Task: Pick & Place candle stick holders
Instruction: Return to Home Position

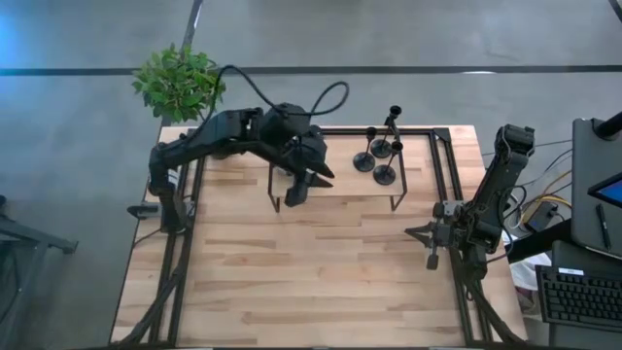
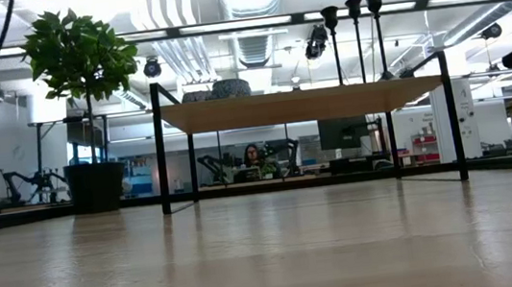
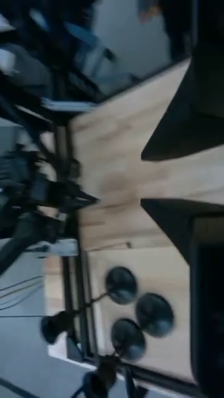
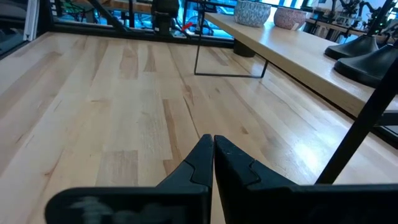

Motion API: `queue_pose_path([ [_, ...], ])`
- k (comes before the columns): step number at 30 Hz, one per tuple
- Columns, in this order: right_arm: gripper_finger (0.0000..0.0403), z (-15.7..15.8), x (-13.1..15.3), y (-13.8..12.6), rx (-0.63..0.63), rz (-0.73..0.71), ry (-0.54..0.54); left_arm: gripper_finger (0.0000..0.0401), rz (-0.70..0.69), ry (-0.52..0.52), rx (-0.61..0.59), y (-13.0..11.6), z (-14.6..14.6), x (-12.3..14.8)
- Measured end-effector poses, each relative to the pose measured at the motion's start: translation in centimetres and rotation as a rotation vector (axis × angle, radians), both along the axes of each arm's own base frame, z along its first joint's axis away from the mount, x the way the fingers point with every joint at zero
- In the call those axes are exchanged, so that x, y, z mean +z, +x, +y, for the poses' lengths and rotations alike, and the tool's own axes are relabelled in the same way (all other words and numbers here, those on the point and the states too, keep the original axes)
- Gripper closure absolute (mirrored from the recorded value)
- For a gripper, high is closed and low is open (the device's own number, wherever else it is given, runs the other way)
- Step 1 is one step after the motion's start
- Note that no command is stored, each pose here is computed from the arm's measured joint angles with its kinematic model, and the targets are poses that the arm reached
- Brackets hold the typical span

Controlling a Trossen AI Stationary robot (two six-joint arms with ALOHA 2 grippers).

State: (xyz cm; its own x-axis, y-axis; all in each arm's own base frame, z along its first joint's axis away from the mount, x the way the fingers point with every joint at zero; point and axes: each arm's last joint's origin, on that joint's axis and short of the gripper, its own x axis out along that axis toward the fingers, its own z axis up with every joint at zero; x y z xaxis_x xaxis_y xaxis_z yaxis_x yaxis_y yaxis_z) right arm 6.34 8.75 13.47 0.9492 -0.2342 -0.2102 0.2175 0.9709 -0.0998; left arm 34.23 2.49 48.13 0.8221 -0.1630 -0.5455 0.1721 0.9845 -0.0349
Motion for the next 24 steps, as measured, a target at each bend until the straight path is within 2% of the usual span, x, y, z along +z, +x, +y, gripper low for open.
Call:
queue_pose_path([
  [4, 0.0394, 0.0, 0.0, 0.0, 0.000, 0.000, 0.000, 0.0321, -0.080, -0.071, 0.033, 0.0, -0.4, 1.1],
  [12, 0.0394, 0.0, 0.0, 0.0, 0.000, 0.000, 0.000, 0.0321, -0.113, -0.126, 0.059, -0.4, -0.4, 1.8],
  [15, 0.0394, 0.0, 0.0, 0.0, 0.000, 0.000, 0.000, 0.0321, -0.249, -0.101, 0.037, -2.6, -1.2, 4.3],
  [19, 0.0394, 0.0, 0.0, 0.0, 0.000, 0.000, 0.000, 0.0321, -0.478, 0.041, -0.041, -8.3, -3.6, 8.2],
  [24, 0.0394, 0.0, 0.0, 0.0, 0.000, 0.000, 0.000, 0.0321, -0.552, 0.128, -0.021, -11.8, -6.2, 7.2],
])
